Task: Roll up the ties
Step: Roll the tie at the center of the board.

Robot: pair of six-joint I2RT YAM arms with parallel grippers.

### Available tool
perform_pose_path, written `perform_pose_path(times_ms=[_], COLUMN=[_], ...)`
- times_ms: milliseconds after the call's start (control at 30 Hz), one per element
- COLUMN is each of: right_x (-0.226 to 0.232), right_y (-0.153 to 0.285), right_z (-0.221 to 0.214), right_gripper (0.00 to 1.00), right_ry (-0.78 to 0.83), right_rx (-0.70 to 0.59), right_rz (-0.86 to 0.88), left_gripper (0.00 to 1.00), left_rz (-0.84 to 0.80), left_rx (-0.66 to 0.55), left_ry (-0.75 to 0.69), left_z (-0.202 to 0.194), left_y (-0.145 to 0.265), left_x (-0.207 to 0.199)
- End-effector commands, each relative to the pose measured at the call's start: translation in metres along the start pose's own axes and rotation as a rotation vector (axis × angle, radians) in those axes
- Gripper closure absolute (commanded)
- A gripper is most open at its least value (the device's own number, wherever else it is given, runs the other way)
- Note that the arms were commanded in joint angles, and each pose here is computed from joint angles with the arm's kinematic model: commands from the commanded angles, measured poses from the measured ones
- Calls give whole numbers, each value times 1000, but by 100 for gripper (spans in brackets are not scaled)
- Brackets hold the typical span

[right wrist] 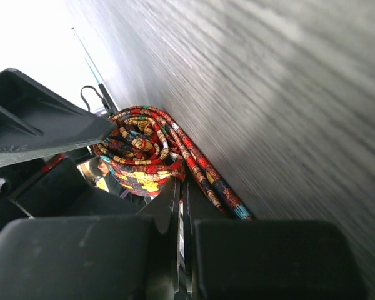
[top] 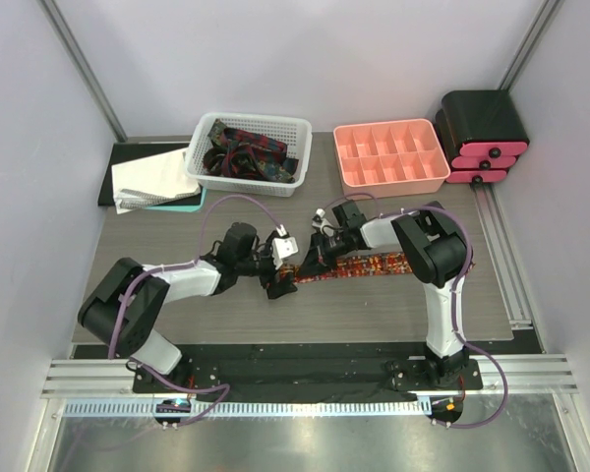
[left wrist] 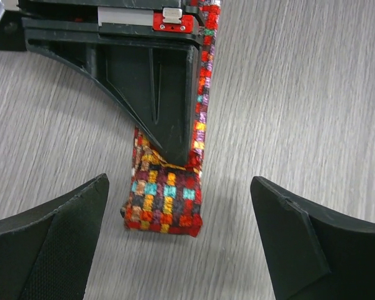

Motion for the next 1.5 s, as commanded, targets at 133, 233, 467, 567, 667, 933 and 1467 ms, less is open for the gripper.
perform_pose_path(times_ms=[133,233,467,567,667,933,1467], right_x=[-45,-46,-53,-48,-39,-4,-58], right_y=[-6,-6,4,7,13,72,124], right_z=[-29,-29,-30,-31,-28,-10,-15], right_gripper=[99,99,99,99,99,70,69], right_ry=[-100,-104,-162,-157,-137,-76,-225], right_rx=[52,45,9,0,-20,-98,-165], right_rz=[-209,-206,-197,-187,-172,-77,-211], left_gripper=[17,30,51,61,70,86,90], left_rz=[2,-9,-40,-44,-64,-122,-215], left_rx=[-79,-10,126,167,181,275,368], left_ry=[-109,-119,-98,-86,-93,-88,-84], left_z=[1,-9,-19,-19,-17,-18,-9], left_y=[-16,-21,-29,-36,-41,-52,-67], left_x=[5,3,2,4,5,6,17])
Point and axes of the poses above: each gripper's point midway between its finger pads, its own y axis back along the fingers, its own x axis along the line the jaws close on, z = x × y, the point moved 8 cm from there along y, back along the fingers, and after that the axes turned 2 degrees about y, right-handed, at the moved point
